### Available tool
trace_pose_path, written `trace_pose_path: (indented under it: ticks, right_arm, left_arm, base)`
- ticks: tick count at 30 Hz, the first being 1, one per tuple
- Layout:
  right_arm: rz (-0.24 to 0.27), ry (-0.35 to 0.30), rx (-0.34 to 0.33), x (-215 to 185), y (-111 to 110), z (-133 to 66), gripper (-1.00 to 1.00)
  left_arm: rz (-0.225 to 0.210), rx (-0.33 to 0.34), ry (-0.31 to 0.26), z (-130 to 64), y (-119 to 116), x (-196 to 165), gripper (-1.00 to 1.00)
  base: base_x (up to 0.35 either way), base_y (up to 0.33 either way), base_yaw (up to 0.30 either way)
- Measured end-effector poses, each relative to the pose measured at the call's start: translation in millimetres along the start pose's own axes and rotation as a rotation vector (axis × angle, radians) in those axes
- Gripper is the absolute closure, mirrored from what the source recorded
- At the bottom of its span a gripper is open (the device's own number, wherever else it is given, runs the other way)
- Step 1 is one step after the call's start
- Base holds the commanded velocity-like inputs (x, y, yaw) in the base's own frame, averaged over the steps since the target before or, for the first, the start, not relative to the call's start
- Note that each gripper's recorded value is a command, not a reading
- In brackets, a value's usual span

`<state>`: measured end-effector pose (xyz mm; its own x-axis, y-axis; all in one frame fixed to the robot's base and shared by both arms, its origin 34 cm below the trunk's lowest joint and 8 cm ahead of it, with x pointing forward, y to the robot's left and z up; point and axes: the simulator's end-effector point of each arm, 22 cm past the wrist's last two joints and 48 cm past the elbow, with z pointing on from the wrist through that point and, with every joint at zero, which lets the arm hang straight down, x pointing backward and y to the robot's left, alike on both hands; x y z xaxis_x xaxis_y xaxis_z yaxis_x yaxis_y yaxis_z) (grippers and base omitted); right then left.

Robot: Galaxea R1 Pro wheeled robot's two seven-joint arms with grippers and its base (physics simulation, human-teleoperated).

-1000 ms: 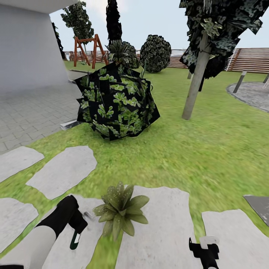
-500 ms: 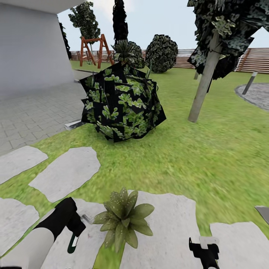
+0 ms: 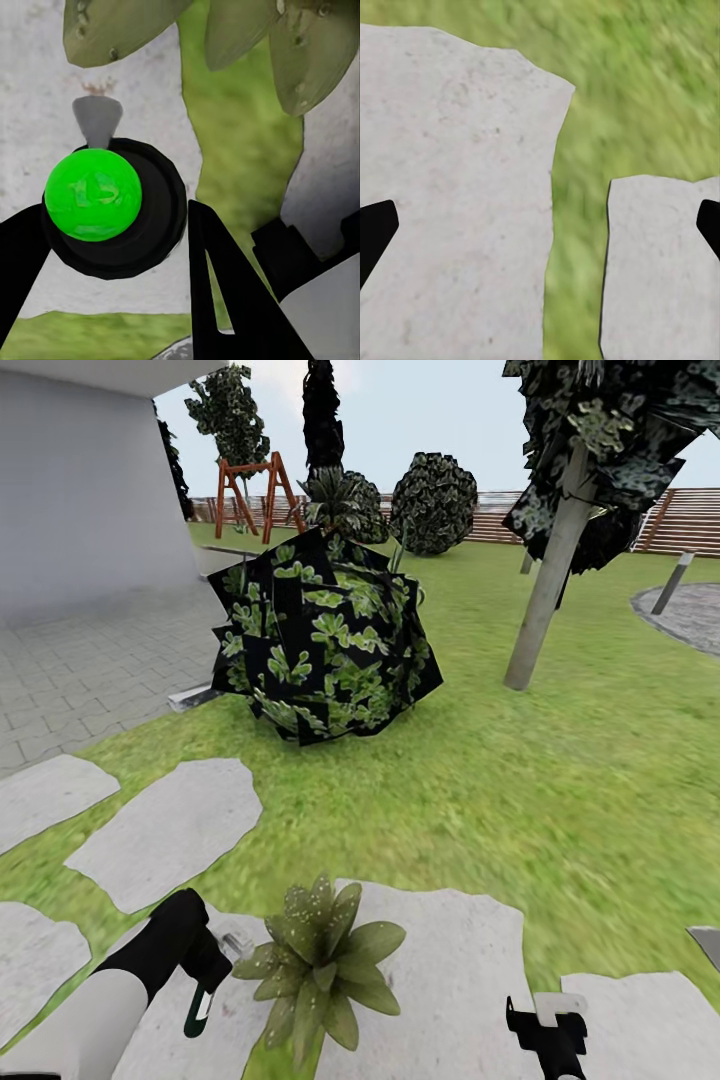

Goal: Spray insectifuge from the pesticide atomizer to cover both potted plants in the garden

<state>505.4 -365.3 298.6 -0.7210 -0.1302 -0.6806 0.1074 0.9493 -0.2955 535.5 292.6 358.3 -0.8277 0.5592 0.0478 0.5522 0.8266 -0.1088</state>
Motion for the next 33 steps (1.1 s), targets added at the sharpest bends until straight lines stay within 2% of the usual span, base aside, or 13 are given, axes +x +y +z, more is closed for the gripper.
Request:
trace_pose_path:
  ticks: [13,18,22,33]
  right_arm:
    - [0.001,0.0,-0.001,0,1,-0.2,-1.0]
    - [0.002,0.0,0.001,0,1,-0.1,-1.0]
    - [0.002,-0.001,0.001,0,1,0.1,-1.0]
    - [0.002,0.0,0.001,0,1,0.1,-1.0]
  left_arm:
    - [-0.005,0.006,0.028,7.2,0,14,1.0]
    - [-0.007,0.027,0.046,13.3,-7,20,1.0]
    - [-0.004,0.024,0.039,12.1,-7,17,1.0]
    - [-0.006,0.025,0.032,11.3,-8,14,1.0]
  base:
    - [0.0,0.0,0.004]
    - [0.0,0.0,0.225]
    - [-0.143,-0.176,0.231]
    - [-0.195,-0.216,0.077]
